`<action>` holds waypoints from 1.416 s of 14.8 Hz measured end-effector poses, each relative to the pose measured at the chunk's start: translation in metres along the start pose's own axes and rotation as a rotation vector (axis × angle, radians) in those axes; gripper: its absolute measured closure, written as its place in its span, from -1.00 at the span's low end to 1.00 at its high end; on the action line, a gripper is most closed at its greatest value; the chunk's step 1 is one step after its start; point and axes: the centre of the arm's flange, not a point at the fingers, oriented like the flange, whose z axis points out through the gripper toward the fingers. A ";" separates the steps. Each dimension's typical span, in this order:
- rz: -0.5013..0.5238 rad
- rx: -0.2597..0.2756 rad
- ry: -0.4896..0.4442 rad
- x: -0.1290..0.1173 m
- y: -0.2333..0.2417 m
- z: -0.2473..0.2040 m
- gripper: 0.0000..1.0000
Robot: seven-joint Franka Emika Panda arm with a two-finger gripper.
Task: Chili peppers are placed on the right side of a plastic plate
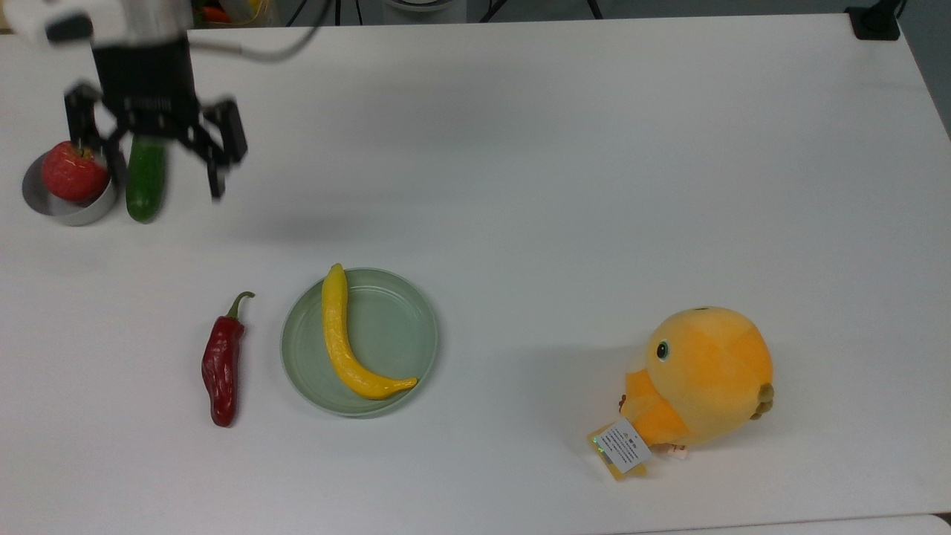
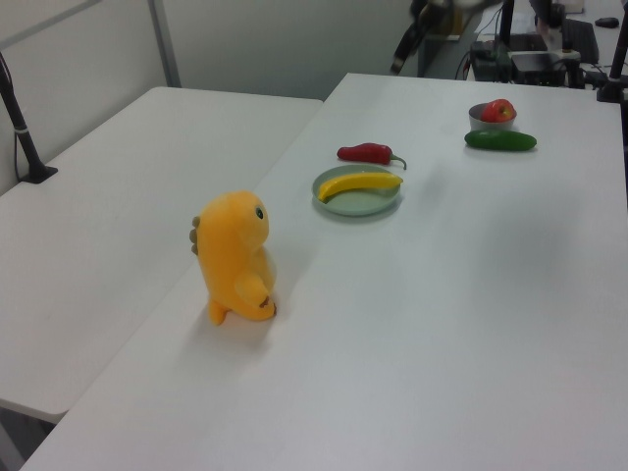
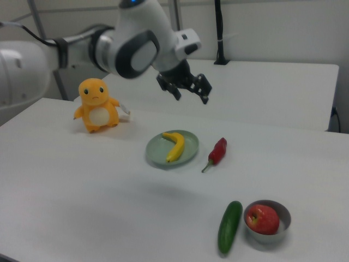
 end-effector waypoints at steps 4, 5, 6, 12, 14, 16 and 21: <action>0.138 0.060 -0.159 -0.031 -0.005 -0.093 -1.00; 0.156 0.072 -0.196 -0.039 -0.008 -0.110 -1.00; 0.176 0.083 -0.233 -0.048 -0.012 -0.126 -1.00; 0.185 0.133 -0.383 -0.083 -0.071 -0.186 -1.00; 0.139 0.143 -0.409 -0.089 -0.101 -0.195 -1.00; 0.095 0.149 -0.428 -0.093 -0.127 -0.191 -1.00; -0.003 0.169 -0.385 -0.090 -0.144 -0.162 -1.00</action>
